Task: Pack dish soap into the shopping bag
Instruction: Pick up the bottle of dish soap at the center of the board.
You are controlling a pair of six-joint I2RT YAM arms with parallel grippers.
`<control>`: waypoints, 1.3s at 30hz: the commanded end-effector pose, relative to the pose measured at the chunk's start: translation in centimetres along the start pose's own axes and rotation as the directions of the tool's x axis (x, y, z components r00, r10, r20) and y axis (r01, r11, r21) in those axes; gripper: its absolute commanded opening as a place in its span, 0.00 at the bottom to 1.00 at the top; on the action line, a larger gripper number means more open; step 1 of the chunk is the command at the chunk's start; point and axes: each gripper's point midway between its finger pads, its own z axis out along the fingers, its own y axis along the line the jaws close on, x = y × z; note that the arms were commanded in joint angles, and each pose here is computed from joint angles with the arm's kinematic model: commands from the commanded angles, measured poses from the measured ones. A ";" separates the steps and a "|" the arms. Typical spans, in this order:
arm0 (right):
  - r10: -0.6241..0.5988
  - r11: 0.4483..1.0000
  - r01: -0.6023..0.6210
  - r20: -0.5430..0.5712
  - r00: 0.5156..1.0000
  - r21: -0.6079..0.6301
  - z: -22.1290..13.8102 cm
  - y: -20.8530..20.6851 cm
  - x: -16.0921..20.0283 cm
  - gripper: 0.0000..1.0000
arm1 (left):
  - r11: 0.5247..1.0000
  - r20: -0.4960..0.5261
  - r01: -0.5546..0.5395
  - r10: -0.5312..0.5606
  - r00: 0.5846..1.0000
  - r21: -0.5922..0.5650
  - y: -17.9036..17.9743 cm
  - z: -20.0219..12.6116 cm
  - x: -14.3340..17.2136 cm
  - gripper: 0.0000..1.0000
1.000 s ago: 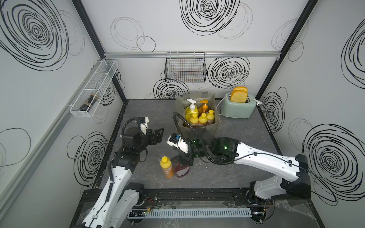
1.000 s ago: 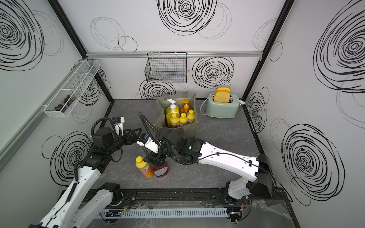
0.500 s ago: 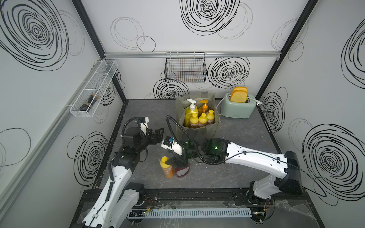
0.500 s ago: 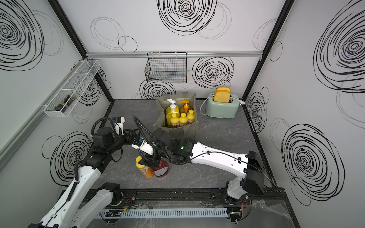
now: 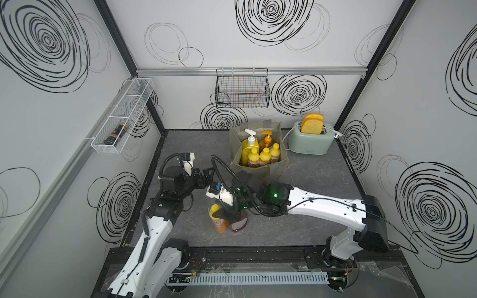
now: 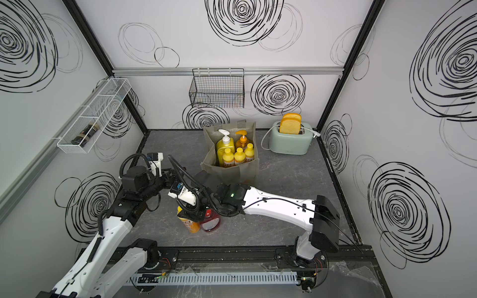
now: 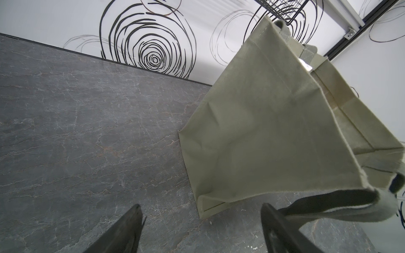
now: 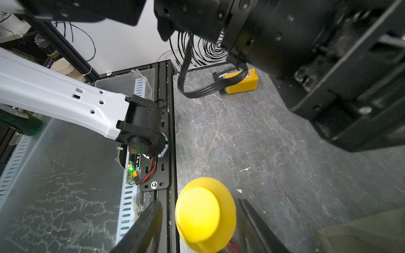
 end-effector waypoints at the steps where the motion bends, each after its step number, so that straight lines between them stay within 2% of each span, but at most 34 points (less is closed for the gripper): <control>1: -0.035 0.999 0.035 0.038 0.999 -0.005 0.0 0.3 -1.5 0.58 | 1.000 0.041 -0.001 0.000 0.999 0.019 -0.2 -0.1 -0.9 0.88; 16: -0.033 0.999 0.033 0.038 0.999 -0.001 0.5 0.1 -1.3 0.50 | 0.999 0.037 0.001 -0.003 0.999 0.034 -0.4 0.0 -0.8 0.90; 19: -0.031 1.000 0.031 0.035 0.999 0.000 0.6 0.1 -1.2 0.50 | 0.999 0.038 0.001 -0.002 0.999 0.033 -0.4 0.0 -0.8 0.92; 20: -0.031 1.000 0.031 0.036 0.999 -0.001 0.6 0.1 -1.3 0.50 | 1.000 0.038 0.002 -0.003 0.999 0.026 -0.3 0.0 -0.8 0.96; 25: -0.032 0.999 0.032 0.035 0.999 0.001 0.8 0.1 -1.2 0.48 | 1.000 0.056 0.023 -0.022 0.998 -0.018 0.8 -0.2 -1.2 0.96; 31: -0.033 0.999 0.033 0.033 0.999 0.005 0.8 0.1 -1.1 0.45 | 0.999 0.050 0.031 -0.030 0.998 -0.016 0.8 -0.1 -1.1 0.96; 35: -0.036 0.999 0.036 0.035 0.999 0.007 0.9 0.1 -1.2 0.38 | 0.999 0.054 0.031 -0.030 0.998 -0.018 0.9 -0.1 -1.1 0.96; 39: -0.038 0.999 0.038 0.030 0.999 0.015 0.9 -0.1 -1.1 0.38 | 0.999 0.057 0.030 -0.028 0.998 -0.021 0.9 -0.2 -1.2 0.96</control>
